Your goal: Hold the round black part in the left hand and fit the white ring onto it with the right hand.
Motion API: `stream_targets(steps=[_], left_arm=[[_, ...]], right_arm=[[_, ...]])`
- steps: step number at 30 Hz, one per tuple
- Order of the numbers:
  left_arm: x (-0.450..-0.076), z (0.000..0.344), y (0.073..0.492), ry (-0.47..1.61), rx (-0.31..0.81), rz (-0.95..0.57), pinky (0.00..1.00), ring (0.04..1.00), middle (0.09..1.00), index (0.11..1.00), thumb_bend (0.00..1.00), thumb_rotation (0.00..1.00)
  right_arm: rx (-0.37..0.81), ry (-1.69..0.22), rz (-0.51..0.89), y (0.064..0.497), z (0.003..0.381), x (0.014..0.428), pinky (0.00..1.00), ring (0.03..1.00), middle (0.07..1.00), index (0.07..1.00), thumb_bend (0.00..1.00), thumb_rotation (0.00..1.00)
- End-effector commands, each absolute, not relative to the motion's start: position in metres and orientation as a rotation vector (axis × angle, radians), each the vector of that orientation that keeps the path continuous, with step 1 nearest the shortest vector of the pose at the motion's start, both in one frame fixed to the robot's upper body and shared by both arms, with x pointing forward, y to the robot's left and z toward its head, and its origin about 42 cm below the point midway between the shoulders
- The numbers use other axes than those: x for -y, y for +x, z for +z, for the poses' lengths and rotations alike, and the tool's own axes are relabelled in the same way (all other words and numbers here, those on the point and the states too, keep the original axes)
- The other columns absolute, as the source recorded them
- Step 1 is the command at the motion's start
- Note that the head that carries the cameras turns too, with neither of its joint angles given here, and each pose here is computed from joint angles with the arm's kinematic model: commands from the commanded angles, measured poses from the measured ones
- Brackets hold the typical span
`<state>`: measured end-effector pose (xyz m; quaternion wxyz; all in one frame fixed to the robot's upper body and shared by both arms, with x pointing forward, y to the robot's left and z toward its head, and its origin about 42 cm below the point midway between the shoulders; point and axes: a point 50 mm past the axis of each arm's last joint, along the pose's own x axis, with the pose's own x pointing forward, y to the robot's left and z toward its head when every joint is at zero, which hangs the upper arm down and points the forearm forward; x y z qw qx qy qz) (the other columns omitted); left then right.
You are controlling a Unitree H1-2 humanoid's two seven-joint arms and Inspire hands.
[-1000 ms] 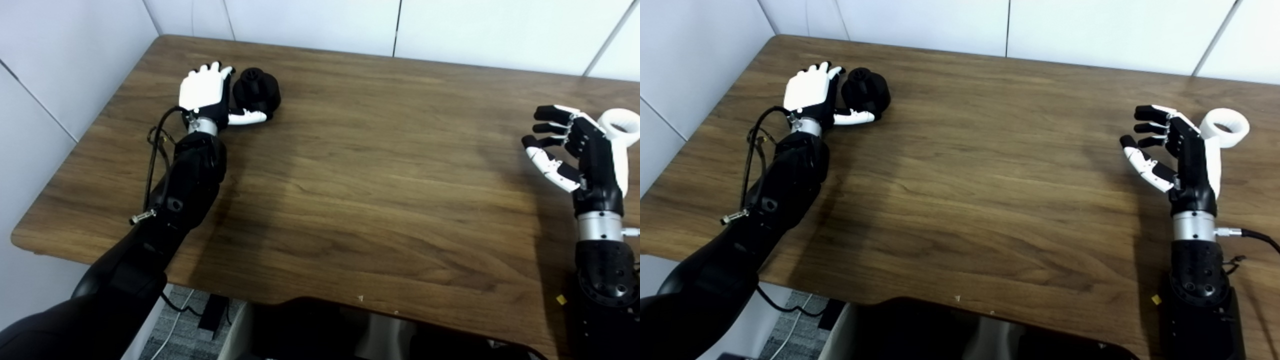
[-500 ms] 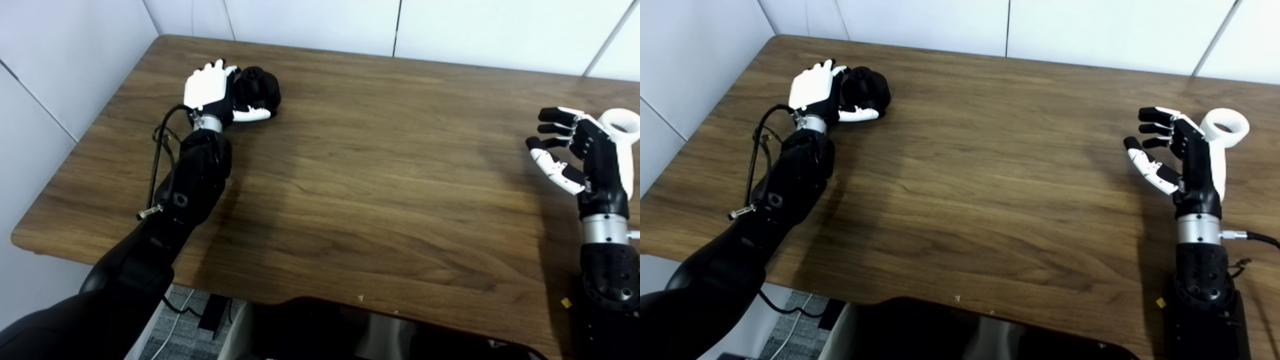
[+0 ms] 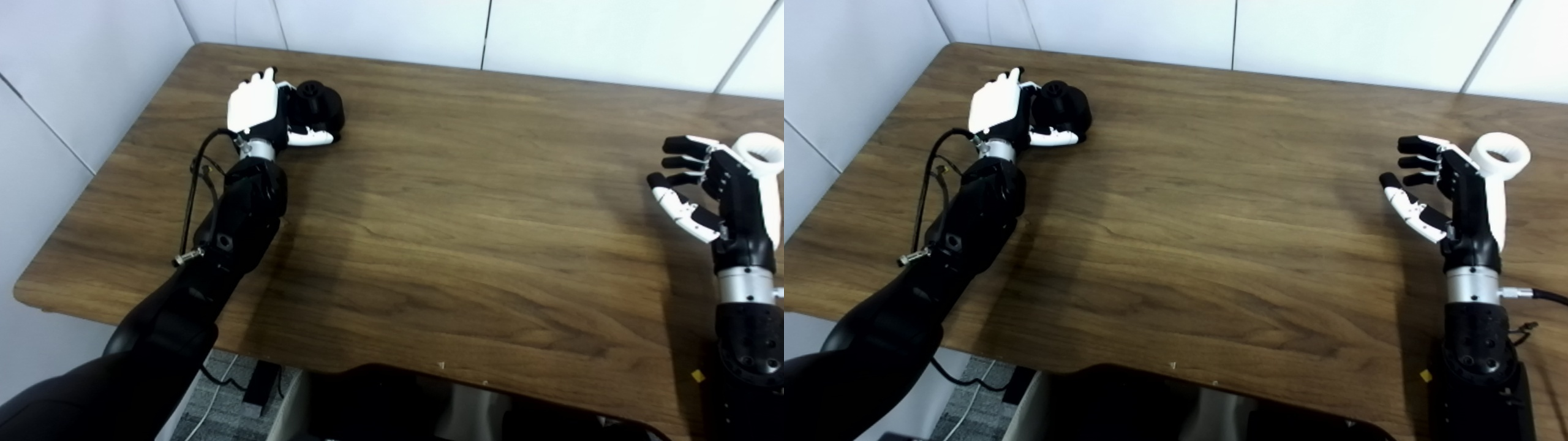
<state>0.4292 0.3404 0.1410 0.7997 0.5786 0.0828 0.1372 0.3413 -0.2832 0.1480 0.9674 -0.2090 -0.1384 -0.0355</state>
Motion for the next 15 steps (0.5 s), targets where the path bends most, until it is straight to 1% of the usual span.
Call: stream_targets(steps=[1, 8, 12, 15], left_arm=[[-0.3358, 0.151, 0.435, 1.248, -0.151, 0.295, 1.0, 1.0, 1.0, 0.668, 0.98, 0.43], [-0.3365, 0.1486, 0.4328, 1.251, -0.148, 0.295, 1.0, 1.0, 1.0, 0.657, 0.97, 0.4], [-0.336, 0.1458, 0.4315, 1.25, -0.132, 0.299, 1.0, 1.0, 1.0, 0.633, 0.97, 0.35], [-0.3351, 0.1433, 0.4312, 1.248, -0.13, 0.3, 1.0, 1.0, 1.0, 0.623, 0.97, 0.33]], right_arm=[[0.308, -0.436, -0.079, 0.3391, 0.1527, 0.2858, 0.57, 0.676, 0.705, 0.679, 0.48, 0.16], [0.31, -0.432, -0.079, 0.3387, 0.1523, 0.2862, 0.56, 0.671, 0.702, 0.677, 0.48, 0.17], [0.309, -0.427, -0.079, 0.3382, 0.1526, 0.2854, 0.56, 0.671, 0.702, 0.676, 0.48, 0.18], [0.314, -0.429, -0.078, 0.3383, 0.1528, 0.2857, 0.57, 0.677, 0.702, 0.677, 0.48, 0.19]])
